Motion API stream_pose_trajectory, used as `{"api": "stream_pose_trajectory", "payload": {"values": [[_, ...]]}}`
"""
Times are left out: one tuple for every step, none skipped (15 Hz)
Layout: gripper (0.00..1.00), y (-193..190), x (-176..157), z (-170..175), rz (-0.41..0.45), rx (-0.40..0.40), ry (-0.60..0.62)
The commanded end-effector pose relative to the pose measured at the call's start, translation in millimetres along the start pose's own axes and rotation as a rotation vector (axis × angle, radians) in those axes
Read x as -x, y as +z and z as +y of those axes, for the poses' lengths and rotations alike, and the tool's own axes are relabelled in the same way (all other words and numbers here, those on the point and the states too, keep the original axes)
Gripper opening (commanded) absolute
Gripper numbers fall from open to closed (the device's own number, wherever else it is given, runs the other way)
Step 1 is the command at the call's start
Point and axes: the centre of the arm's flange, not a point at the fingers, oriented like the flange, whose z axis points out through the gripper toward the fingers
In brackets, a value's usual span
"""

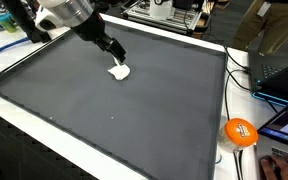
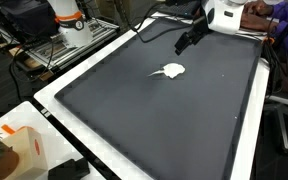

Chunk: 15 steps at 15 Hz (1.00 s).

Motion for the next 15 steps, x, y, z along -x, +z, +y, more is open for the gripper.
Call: {"api": "stream_pose_trajectory", "payload": {"values": [[1.0, -1, 5, 1, 0.001, 0.0, -0.002], [1.0, -2, 9, 2, 0.0, 0.0, -0.003], [1.0, -2, 11, 3, 0.001, 0.0, -0.004], [1.0, -1, 12, 3, 0.001, 0.0, -0.004], [1.0, 0, 14, 6, 0.01, -0.006, 0.005], [1.0, 1, 19, 9, 0.019, -0.026, 0.001], [1.0, 1, 22, 12, 0.032, -0.033, 0.002], [1.0, 3, 26, 16, 0.04, -0.043, 0.0], [1.0, 5, 29, 19, 0.043, -0.054, -0.009], [1.0, 9, 34, 23, 0.029, -0.067, -0.032], [1.0, 14, 40, 29, 0.029, -0.078, -0.053], [1.0, 18, 44, 35, 0.024, -0.087, -0.075], [1.0, 22, 50, 41, 0.018, -0.095, -0.089], [1.0, 25, 57, 44, 0.028, -0.106, -0.105], [1.0, 28, 62, 46, 0.051, -0.122, -0.117]]}}
